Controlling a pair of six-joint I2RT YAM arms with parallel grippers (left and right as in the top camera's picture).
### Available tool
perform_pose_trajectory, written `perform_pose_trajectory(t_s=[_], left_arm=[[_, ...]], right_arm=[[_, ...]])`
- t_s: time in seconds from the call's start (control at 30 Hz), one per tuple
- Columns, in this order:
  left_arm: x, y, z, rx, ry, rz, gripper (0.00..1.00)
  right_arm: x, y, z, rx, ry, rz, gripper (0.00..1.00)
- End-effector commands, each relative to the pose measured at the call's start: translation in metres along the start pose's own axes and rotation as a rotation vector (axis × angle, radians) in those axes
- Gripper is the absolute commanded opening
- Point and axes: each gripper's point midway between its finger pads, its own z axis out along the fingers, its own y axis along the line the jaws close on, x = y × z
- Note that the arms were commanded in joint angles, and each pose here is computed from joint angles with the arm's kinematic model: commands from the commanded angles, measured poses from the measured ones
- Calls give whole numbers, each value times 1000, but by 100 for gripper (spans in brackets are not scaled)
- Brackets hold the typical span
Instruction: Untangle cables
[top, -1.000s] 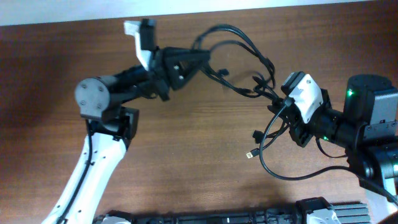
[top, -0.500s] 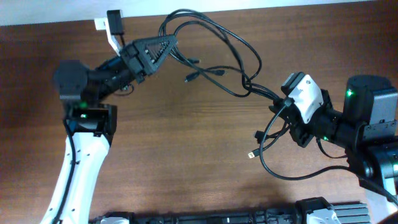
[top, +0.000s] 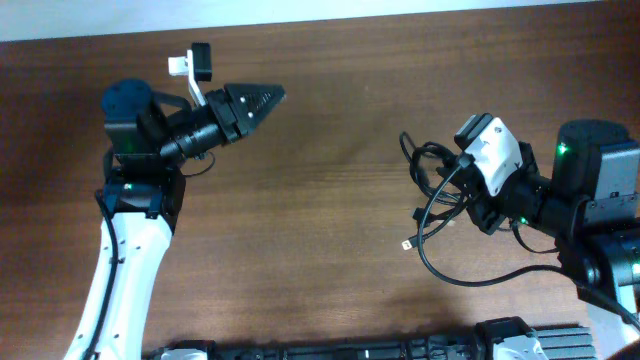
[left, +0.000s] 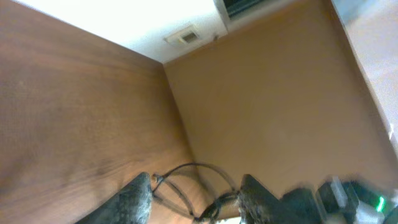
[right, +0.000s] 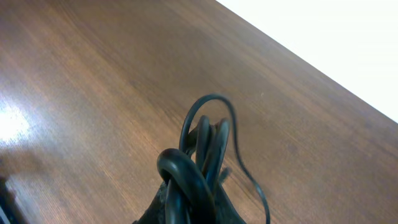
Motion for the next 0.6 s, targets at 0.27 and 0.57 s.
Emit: perform_pose_trajectory(t_s=[0.27,0.57], left_arm=[[71,-56,14,328,239,641,75],[111,-60,29,422,284,936,96]], right_arm=[[-19,13,-5,-79,-92,-21,4],[-20,14,-5,-84,-96,-22,4]])
